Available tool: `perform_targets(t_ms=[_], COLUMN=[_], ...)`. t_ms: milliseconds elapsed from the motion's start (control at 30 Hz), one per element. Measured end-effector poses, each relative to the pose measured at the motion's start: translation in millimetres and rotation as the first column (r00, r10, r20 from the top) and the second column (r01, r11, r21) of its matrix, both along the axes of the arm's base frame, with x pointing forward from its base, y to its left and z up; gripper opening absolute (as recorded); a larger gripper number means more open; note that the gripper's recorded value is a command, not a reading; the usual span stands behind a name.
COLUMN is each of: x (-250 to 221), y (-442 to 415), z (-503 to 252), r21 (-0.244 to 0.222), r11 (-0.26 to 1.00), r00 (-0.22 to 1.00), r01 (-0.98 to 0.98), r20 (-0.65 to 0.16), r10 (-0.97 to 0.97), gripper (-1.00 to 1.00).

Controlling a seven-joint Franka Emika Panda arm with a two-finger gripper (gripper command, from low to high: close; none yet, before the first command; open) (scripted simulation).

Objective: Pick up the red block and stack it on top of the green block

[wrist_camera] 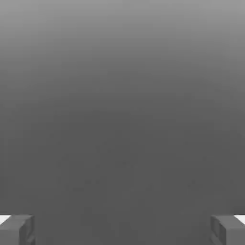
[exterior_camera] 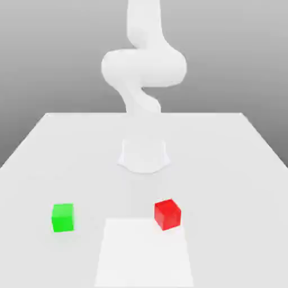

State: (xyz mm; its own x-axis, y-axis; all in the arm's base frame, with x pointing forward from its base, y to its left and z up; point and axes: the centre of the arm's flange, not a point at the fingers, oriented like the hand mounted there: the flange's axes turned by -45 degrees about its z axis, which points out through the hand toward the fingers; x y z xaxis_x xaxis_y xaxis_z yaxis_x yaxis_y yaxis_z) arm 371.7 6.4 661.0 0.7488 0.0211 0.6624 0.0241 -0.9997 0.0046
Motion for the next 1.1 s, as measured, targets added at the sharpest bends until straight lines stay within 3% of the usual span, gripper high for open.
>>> perform_targets(t_ms=[267, 400, 567, 800, 833, 1100], x=[37.8, 18.9, -36.9, -56.2, -56.8, -56.2], y=[28.6, 41.4, 51.7, 53.3, 53.3, 53.6], z=[-199.5, -300.5, -428.3, -512.8, -516.9, -510.6], r21=[-0.041, -0.043, -0.023, -0.013, -0.013, -0.012], r11=[0.988, 0.970, 0.935, 0.924, 0.924, 0.923], r00=[0.948, 0.878, 0.740, 0.695, 0.695, 0.695], r01=[-0.150, -0.237, -0.353, -0.383, -0.383, -0.384], r20=[-0.291, -0.438, -0.618, -0.662, -0.662, -0.663], r10=[0.132, 0.195, 0.264, 0.280, 0.280, 0.280], gripper=[0.00, 0.00, 0.00, 0.00, -1.00, -1.00])
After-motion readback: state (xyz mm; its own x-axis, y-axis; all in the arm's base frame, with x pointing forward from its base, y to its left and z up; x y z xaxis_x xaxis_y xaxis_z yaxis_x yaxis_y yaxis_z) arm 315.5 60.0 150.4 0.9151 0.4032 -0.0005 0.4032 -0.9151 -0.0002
